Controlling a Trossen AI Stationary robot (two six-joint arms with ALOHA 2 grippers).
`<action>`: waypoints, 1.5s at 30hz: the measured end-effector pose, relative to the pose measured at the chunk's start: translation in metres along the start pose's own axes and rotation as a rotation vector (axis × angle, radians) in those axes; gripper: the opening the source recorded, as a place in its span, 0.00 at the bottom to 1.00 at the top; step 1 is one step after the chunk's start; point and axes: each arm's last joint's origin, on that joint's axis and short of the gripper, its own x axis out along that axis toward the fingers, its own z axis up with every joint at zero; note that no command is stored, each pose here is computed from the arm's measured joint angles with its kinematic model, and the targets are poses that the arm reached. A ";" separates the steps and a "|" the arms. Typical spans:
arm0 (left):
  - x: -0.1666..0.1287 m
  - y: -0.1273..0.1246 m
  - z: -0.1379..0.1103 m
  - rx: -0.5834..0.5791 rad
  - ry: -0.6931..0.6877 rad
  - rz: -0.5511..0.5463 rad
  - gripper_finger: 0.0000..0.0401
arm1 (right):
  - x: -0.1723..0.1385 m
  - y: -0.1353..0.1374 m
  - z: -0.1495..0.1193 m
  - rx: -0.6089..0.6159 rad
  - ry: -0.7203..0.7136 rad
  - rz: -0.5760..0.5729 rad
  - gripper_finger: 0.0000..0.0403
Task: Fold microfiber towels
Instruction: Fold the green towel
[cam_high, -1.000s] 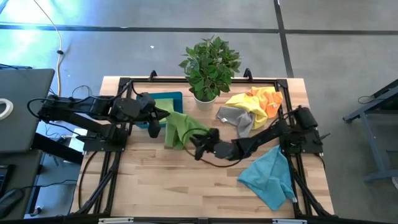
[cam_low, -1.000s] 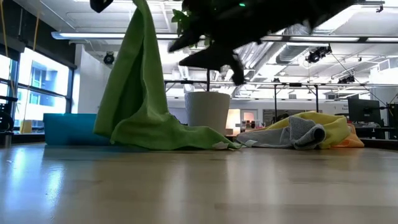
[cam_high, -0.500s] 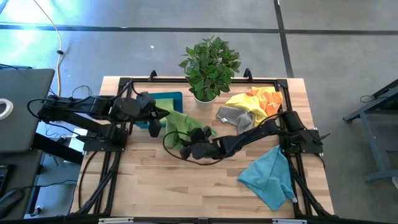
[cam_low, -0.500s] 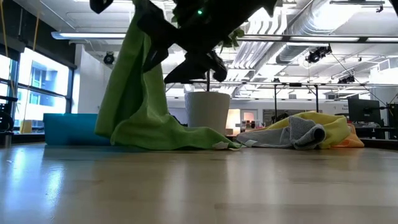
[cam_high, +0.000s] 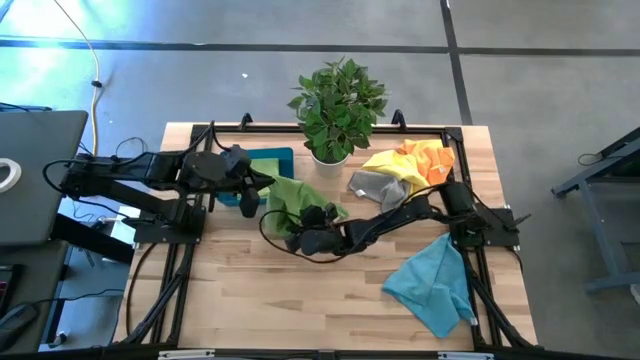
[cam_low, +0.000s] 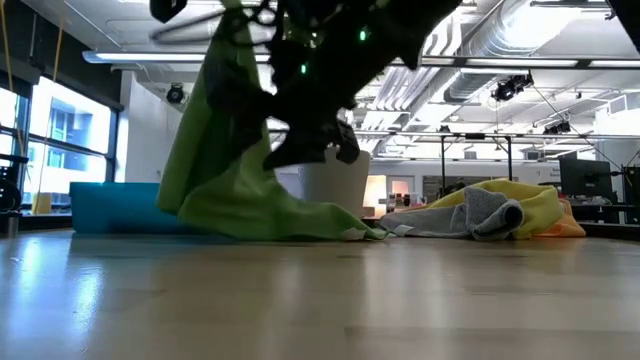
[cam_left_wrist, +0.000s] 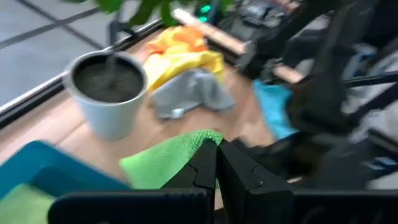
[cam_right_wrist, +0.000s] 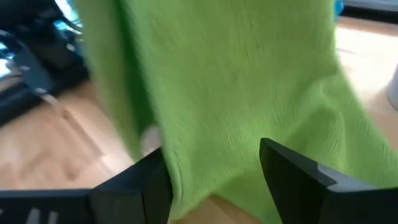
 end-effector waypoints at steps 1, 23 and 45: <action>0.000 -0.001 0.001 -0.005 -0.006 -0.026 0.00 | 0.001 -0.002 -0.002 -0.002 0.010 -0.013 0.54; -0.036 0.003 0.013 -0.048 -0.138 -0.171 0.00 | -0.030 -0.008 -0.014 -0.045 0.149 -0.113 0.52; -0.036 0.014 -0.010 0.044 0.118 -0.101 0.00 | -0.079 -0.007 0.026 -0.177 0.222 -0.004 0.01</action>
